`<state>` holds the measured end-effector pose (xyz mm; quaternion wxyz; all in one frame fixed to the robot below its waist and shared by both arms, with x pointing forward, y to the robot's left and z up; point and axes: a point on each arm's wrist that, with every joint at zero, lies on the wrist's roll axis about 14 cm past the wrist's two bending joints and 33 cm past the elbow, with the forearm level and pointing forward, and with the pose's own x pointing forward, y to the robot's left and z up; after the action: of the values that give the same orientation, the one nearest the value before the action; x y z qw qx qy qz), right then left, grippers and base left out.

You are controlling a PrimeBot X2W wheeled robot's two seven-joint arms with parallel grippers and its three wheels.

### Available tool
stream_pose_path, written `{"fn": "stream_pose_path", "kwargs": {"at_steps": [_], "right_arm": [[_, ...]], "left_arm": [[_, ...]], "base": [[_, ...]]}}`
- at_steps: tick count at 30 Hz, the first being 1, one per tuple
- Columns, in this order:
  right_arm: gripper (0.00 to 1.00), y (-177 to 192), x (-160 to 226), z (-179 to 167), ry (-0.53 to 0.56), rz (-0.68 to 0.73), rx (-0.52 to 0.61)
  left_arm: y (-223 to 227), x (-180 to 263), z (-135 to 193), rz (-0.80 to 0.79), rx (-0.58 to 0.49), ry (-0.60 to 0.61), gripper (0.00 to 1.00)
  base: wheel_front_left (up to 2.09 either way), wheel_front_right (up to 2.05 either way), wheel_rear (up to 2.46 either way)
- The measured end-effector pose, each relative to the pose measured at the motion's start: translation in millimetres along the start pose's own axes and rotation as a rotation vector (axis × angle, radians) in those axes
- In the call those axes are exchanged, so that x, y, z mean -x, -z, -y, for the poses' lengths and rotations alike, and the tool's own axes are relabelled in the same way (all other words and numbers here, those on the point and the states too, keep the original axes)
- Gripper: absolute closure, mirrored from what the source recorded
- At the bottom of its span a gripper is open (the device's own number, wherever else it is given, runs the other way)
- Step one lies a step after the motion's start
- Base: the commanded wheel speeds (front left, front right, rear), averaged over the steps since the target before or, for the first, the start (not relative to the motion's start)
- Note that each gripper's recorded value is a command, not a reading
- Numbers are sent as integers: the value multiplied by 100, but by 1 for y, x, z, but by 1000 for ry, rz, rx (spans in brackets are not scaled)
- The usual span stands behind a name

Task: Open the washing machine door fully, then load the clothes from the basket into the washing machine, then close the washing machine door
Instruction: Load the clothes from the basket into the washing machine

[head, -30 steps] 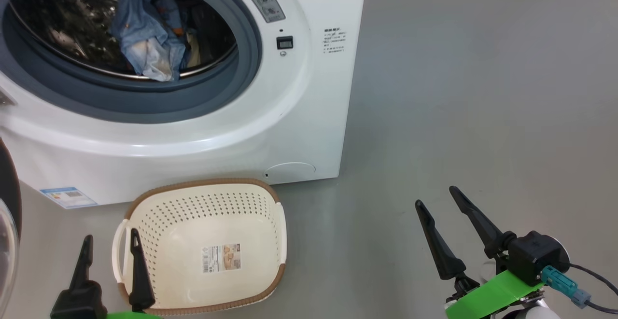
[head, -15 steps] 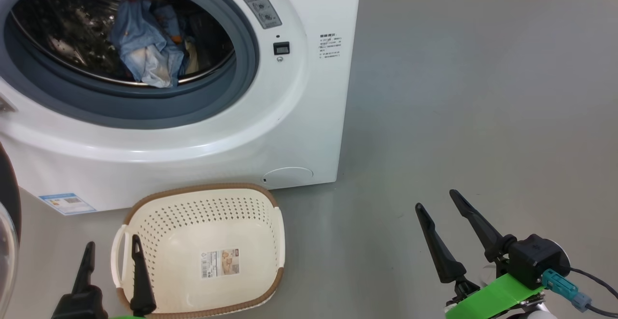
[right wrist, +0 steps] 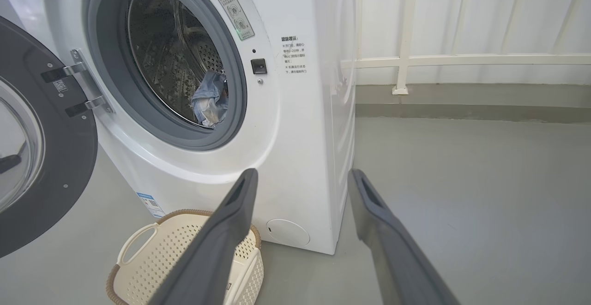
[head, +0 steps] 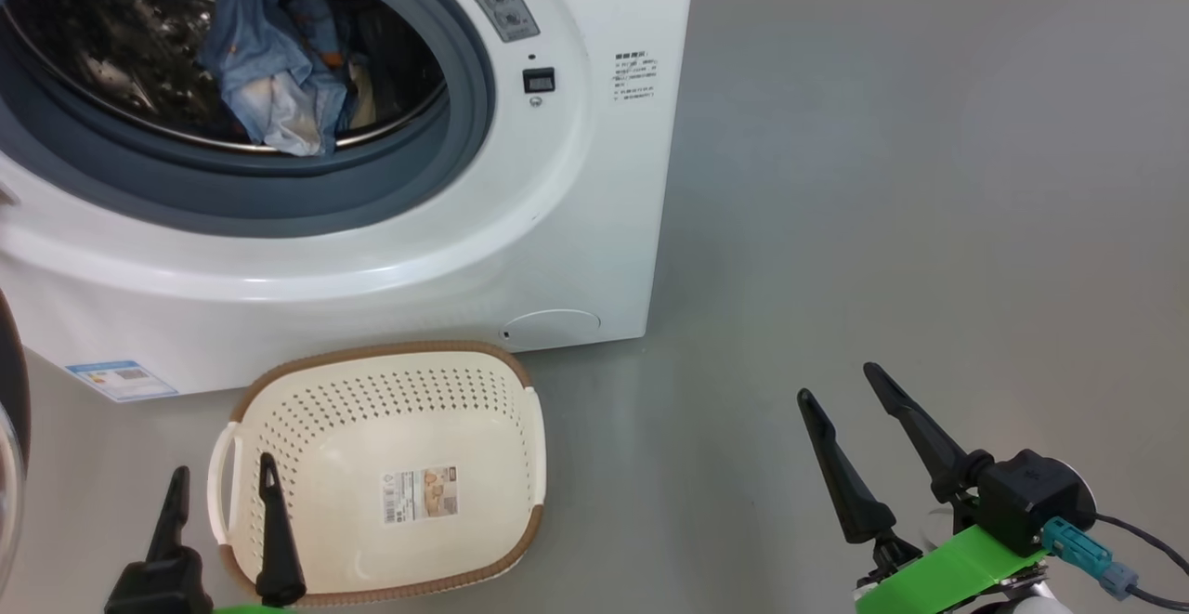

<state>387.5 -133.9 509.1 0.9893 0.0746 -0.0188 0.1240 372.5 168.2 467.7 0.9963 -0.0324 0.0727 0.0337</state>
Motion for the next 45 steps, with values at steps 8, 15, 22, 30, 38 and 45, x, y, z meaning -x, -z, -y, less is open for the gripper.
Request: {"fn": "stream_pose_path", "kwargs": {"at_steps": [8, 15, 22, 30, 38, 45], "right_arm": [[0, 10, -5, 2, 3, -24, -8], [0, 16, -17, 4, -2, -30, -12], [0, 26, -37, 8, -11, -30, -18], [0, 40, -55, 16, -5, -36, -27], [0, 62, -64, 32, 37, -71, -39], [0, 70, -65, 50, 103, -83, -66]], "left_arm": [[7, -15, 3, -34, -4, 8, 0], [16, -40, 8, -71, -3, 41, 0], [21, -90, 23, -108, 1, 116, 0], [24, -148, 30, -139, -14, 159, 0], [29, -213, 27, -182, -65, 171, 0], [32, -262, 30, -249, -90, 194, 0]], "base": [[0, 0, 0], [0, 0, 0], [0, 0, 0], [0, 0, 0], [0, 0, 0], [0, 0, 0]]}}
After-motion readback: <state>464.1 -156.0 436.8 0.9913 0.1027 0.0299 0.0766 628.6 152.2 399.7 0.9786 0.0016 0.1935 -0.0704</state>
